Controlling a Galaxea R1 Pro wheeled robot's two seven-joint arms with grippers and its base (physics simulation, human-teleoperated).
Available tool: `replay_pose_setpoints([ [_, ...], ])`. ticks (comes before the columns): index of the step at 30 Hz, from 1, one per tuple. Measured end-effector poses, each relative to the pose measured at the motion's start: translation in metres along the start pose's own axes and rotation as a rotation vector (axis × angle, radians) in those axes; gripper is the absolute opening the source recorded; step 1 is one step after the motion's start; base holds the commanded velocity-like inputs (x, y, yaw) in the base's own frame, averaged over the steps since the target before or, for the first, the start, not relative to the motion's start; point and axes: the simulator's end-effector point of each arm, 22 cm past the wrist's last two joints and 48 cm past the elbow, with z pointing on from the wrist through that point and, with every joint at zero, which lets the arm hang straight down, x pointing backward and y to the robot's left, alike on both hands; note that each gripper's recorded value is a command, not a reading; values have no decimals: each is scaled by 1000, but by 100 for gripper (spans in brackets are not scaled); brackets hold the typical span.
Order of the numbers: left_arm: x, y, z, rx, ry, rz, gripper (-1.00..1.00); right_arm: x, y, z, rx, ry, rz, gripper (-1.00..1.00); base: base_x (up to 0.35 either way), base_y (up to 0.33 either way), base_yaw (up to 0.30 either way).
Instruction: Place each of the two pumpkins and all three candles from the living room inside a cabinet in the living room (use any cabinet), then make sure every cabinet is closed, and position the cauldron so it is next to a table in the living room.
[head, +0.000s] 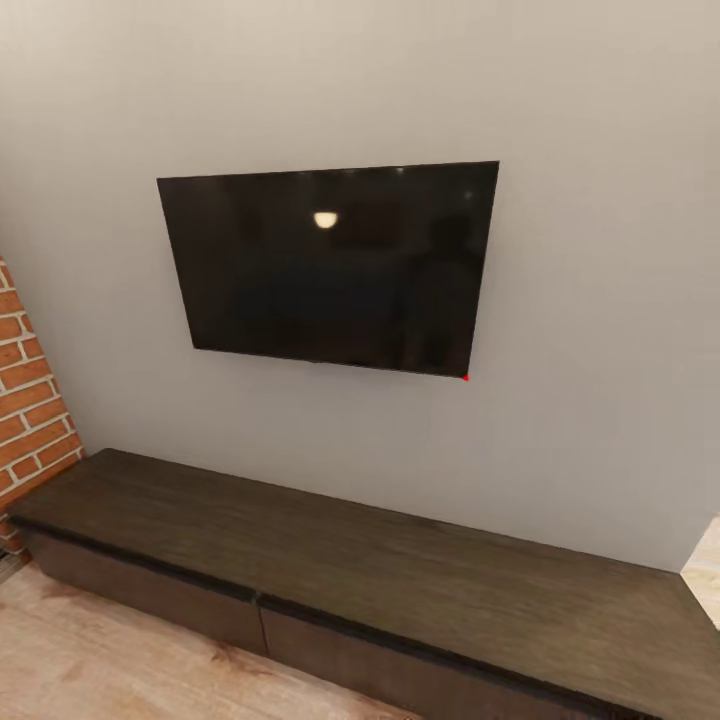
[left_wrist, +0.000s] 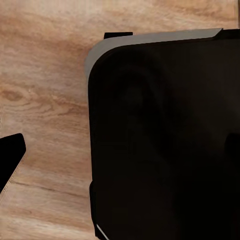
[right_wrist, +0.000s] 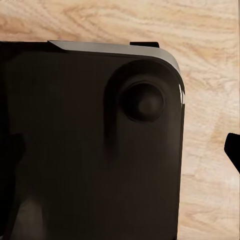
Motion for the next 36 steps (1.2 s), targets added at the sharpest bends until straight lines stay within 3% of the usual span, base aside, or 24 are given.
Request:
replay_pose_setpoints([
  [10, 0, 0, 0, 0, 0, 1, 100, 0, 0, 0, 0, 0, 0, 100, 99, 18, -223],
  [36, 0, 0, 0, 1, 0, 1, 100, 0, 0, 0, 0, -1, -1, 100, -27, 0, -7],
])
